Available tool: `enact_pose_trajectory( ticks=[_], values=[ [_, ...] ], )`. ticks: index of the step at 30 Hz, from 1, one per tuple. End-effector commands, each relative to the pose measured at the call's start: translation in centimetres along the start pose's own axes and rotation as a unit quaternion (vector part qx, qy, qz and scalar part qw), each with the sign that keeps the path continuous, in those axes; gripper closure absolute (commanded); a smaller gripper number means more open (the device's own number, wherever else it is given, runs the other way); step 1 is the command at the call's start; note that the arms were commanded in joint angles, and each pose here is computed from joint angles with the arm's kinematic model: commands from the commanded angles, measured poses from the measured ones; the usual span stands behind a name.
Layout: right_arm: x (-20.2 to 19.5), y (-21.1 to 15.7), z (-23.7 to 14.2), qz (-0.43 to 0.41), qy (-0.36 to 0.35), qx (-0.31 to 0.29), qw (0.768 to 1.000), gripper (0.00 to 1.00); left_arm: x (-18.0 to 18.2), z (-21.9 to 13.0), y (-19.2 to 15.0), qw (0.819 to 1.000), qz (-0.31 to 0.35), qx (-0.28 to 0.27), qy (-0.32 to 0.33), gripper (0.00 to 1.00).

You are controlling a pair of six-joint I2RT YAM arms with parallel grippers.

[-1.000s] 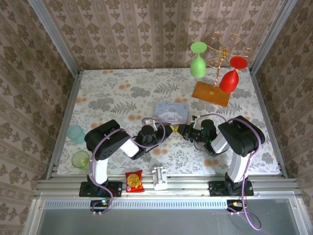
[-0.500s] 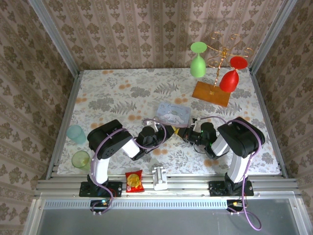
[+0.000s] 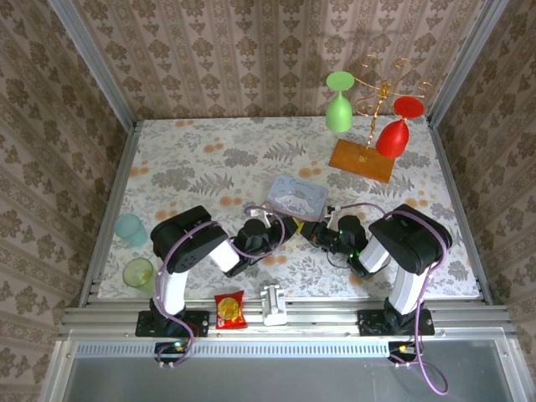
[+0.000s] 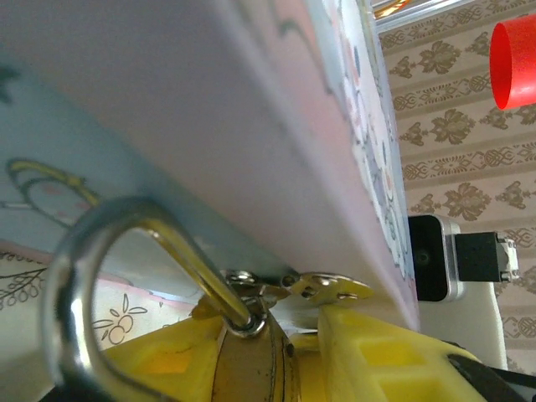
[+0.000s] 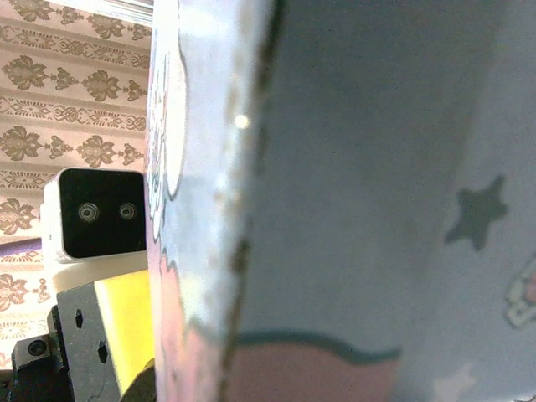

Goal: Unlock the padlock with the key

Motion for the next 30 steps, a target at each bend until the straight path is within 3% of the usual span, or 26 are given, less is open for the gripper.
enact_pose_trajectory(
  ticks=[1,9,11,14,18,22,30],
  values=[
    [1.0,-1.8,-0.1,-0.008,0.024,0.042,0.999,0.93,-0.5,0.2,-0.3,1.000,-0.010,0.004,-0.014,0.71],
    [0.7,-2.6,-0.5,-0.028,0.001,0.060,0.998,0.84,-0.4,0.0,0.0,1.000,-0.009,-0.003,-0.012,0.70],
    [0.9,-2.5,-0.5,-0.031,0.006,0.062,0.998,0.81,-0.4,0.0,0.0,1.000,-0.009,-0.003,-0.013,0.72],
    [0.6,-2.5,-0.9,-0.029,0.000,0.056,0.998,0.71,-0.5,-0.3,0.2,1.000,-0.006,-0.006,-0.014,0.85],
    [-0.4,-1.6,-2.1,-0.024,-0.022,0.032,0.999,0.61,-0.4,-0.6,0.3,1.000,-0.008,-0.009,-0.012,0.91],
    [-0.3,-0.4,-2.8,-0.041,-0.042,0.018,0.998,0.59,-0.6,-0.8,0.3,1.000,-0.006,-0.008,-0.015,0.96],
    [1.3,2.8,-3.9,-0.115,-0.124,-0.017,0.985,0.55,-1.4,-1.1,0.1,1.000,-0.017,0.000,-0.025,0.97]
  ],
)
Point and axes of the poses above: each hand's point on the last joint's axis, 136 mm out from that joint toward the fingers, its own z axis out along the fingers, its own x axis along the line the jaws close on, y = z × x, the point moved 6 cm from there along -z, back along the fingers, and after that the axes turned 10 degrees about -z, right-handed, at the moved point
